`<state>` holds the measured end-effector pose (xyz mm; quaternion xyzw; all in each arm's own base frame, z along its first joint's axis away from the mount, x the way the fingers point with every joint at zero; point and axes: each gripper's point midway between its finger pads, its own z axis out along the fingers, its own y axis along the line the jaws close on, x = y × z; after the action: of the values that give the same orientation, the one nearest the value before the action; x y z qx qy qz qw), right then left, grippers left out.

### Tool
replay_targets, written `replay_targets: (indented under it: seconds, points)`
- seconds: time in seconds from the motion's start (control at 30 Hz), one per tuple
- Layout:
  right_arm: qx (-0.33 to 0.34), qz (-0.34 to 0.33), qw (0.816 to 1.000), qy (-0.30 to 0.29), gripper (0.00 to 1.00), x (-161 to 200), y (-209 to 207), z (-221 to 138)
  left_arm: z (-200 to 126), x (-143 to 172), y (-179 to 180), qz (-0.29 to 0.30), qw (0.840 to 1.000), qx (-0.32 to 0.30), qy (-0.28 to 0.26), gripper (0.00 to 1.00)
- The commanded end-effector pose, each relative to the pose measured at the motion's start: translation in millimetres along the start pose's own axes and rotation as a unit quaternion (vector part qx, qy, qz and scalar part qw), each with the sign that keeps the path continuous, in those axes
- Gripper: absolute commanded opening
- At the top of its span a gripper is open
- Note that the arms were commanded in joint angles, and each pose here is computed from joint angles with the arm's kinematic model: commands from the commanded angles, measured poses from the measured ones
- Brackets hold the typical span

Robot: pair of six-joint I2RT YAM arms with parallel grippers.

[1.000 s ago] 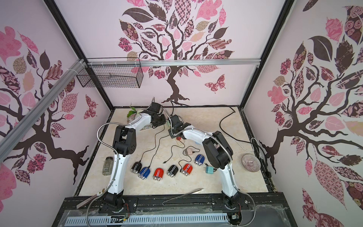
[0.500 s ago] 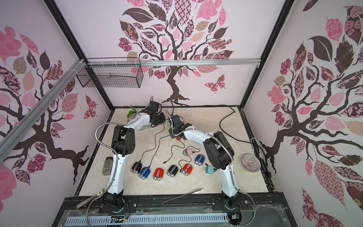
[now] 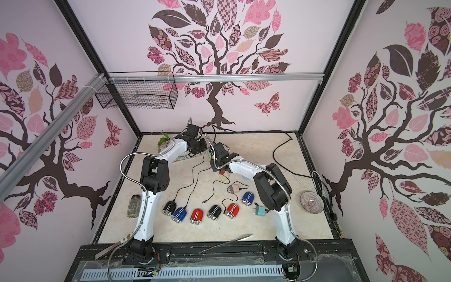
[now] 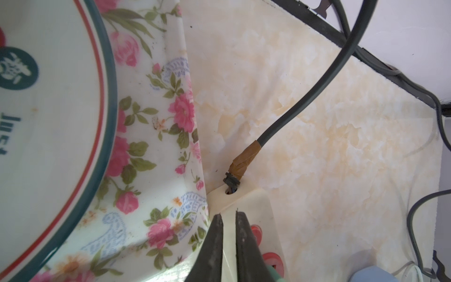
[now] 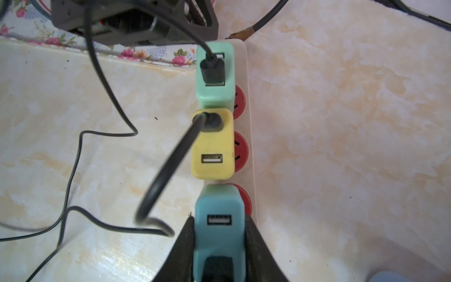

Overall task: Unplug the electric shaver
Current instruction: Remove the plug from the socket.

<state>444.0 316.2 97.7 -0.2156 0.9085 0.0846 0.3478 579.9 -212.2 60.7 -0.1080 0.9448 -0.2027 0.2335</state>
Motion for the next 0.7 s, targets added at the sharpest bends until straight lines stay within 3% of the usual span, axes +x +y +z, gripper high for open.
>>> replay_targets:
  seconds: [0.0,0.33,0.67]
  points:
    - [-0.005,0.004,0.999,-0.048,0.20,-35,-1,-35,10,7,4,0.018,0.999,-0.025,0.009,0.14]
    - [0.001,0.003,0.999,-0.047,0.20,-36,-3,-40,14,12,12,0.020,0.999,-0.039,0.016,0.14]
    - [0.019,0.036,0.998,-0.048,0.20,-23,-15,-68,-22,-18,17,-0.003,0.999,-0.032,-0.030,0.16]
